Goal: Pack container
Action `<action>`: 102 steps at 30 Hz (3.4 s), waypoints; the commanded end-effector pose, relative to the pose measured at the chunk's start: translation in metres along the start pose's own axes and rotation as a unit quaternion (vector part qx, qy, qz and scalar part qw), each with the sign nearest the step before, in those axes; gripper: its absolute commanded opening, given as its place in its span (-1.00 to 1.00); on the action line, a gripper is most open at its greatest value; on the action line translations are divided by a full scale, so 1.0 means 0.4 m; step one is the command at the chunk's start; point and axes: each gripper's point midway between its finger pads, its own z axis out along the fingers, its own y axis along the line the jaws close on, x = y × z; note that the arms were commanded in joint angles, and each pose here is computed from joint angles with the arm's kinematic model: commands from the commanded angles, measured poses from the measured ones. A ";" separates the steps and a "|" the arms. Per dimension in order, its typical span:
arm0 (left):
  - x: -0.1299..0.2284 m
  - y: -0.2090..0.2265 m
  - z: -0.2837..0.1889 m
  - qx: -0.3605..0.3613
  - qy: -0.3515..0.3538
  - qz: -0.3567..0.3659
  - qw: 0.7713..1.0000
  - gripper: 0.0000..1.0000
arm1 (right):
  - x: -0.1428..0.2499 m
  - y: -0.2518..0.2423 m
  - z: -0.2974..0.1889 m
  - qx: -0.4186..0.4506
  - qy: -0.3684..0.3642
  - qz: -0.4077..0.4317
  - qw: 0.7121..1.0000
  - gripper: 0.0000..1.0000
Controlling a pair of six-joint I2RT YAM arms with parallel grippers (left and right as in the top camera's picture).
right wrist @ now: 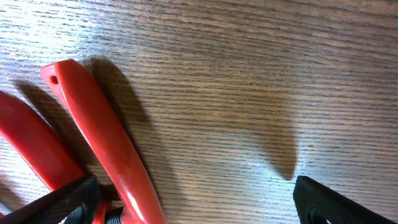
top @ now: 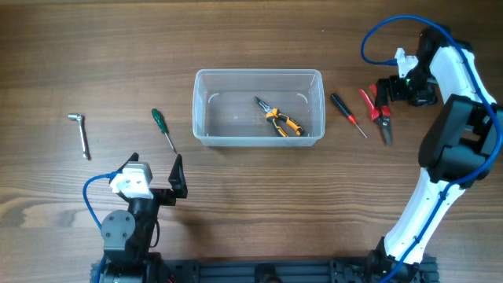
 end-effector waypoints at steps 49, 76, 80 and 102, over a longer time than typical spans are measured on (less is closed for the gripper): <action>0.006 -0.011 0.001 0.012 0.002 -0.002 1.000 1.00 | 0.026 0.019 0.075 -0.014 0.013 0.020 1.000 0.34; 0.006 -0.011 0.001 0.012 0.002 -0.002 1.000 1.00 | 0.019 0.017 0.075 -0.013 0.008 0.046 0.999 -0.50; 0.006 -0.011 0.001 0.012 0.002 -0.002 1.000 1.00 | 0.017 0.016 0.075 -0.012 0.007 0.054 0.998 -0.64; 0.006 -0.011 0.001 0.012 0.002 -0.002 1.000 0.99 | -0.011 0.007 0.054 -0.008 -0.010 0.069 0.998 -0.75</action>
